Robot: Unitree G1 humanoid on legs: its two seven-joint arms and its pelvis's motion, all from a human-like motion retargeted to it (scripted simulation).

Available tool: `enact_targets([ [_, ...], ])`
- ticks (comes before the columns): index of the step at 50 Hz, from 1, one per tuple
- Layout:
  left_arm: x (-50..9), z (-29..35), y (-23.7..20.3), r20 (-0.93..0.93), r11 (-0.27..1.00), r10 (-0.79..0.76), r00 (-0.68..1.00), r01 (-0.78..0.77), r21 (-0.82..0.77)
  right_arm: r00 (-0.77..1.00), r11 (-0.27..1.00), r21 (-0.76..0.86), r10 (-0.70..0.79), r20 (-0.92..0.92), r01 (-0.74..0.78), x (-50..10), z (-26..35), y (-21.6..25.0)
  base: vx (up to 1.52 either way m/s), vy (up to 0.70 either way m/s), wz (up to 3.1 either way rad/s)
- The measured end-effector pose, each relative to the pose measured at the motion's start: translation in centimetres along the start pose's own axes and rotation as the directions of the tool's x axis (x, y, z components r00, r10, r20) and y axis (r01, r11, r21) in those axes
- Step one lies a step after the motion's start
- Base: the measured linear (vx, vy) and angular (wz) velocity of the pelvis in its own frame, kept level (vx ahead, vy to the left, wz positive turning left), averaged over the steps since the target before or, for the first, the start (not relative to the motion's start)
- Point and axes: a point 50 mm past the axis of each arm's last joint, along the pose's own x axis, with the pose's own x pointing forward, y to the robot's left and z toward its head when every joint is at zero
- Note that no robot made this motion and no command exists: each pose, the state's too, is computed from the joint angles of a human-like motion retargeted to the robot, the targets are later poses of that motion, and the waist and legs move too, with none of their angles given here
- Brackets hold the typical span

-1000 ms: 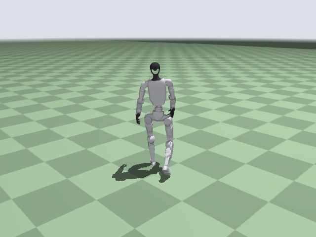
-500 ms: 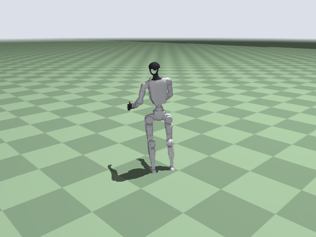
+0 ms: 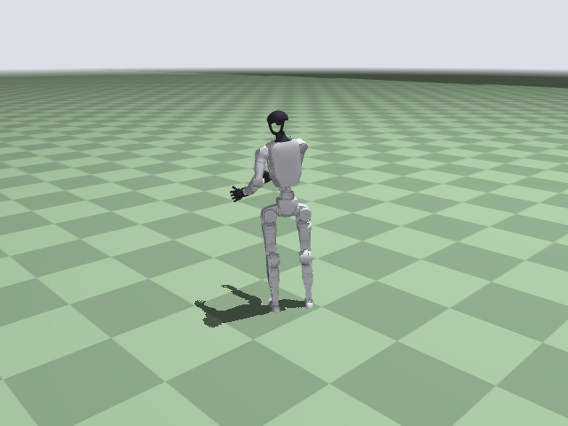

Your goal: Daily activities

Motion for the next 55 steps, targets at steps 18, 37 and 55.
enact_targets([
  [18,-1.8,-1.1,0.3,-0.059,1.000,-0.020,0.998,0.021,0.017,0.998,0.980,0.191,0.058,-0.019,-0.054,-0.4,0.3,2.9,0.00,-0.02,-0.20],
  [37,-3.2,-1.6,1.9,-0.080,0.973,-0.087,0.993,0.102,0.207,0.994,0.969,0.245,0.008,-0.112,0.020,-1.7,-2.8,1.1,-0.02,-0.03,-0.39],
  [55,-4.4,-2.8,1.2,-0.187,0.955,-0.191,0.964,0.227,0.189,0.971,0.937,0.348,0.115,-0.209,-0.036,-2.2,-4.4,2.0,0.00,-0.01,-0.34],
])
